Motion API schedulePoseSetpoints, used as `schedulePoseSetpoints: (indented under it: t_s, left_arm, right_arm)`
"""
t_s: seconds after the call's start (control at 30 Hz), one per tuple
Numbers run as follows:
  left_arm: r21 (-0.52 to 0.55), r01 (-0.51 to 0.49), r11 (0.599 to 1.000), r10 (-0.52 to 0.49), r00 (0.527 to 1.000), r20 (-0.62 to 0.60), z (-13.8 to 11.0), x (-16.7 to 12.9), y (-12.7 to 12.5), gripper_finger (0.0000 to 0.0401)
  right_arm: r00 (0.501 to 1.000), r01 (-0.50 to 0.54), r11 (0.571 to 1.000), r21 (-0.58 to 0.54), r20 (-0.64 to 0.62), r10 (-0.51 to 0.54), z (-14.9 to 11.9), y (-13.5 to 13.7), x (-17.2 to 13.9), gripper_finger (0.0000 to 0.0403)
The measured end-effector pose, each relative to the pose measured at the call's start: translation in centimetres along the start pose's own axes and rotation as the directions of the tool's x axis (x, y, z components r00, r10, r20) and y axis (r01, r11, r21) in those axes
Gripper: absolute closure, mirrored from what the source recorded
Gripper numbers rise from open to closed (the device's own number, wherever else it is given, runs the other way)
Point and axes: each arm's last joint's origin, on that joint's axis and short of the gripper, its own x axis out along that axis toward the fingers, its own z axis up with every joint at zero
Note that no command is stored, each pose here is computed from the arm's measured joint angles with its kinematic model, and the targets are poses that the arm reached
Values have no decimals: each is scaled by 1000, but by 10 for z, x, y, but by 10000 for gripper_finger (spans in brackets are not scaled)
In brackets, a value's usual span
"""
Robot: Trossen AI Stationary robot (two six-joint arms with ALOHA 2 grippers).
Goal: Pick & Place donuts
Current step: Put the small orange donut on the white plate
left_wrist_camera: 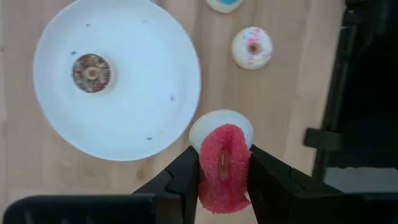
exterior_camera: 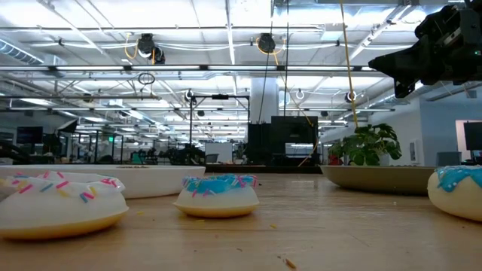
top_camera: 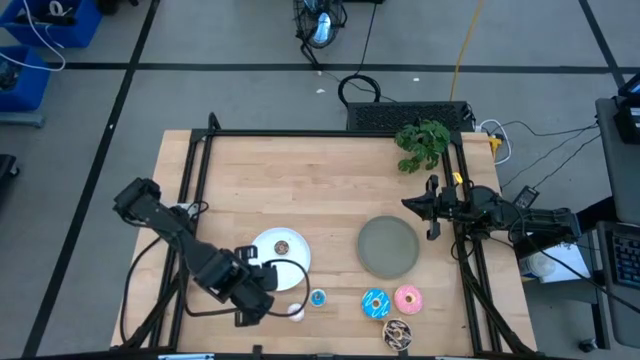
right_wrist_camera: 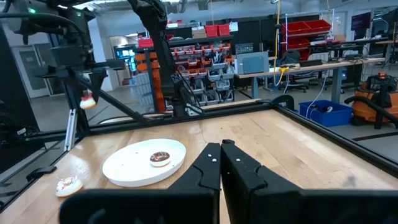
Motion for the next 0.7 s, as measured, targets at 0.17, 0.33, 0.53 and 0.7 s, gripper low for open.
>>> schedulePoseSetpoints:
  t_s: [0.17, 0.33, 0.53, 0.7]
  left_arm:
    - [9, -13, 1000, 13, 1000, -6, 1, 2, 1, 281]
    - [13, -18, 1000, 18, 1000, -10, 1, 2, 2, 281]
    - [15, -23, 1000, 24, 1000, -16, 0, 2, 3, 281]
    - [2, -35, 999, 35, 999, -16, 1, 2, 4, 281]
  right_arm:
    - [1000, 0, 1000, 0, 0, 0, 0, 0, 0, 403]
    - [1000, 0, 1000, 3, 0, 0, 0, 0, 0, 403]
    - [1000, 0, 1000, 11, 0, 0, 0, 0, 0, 403]
    - [1000, 0, 1000, 11, 0, 0, 0, 0, 0, 403]
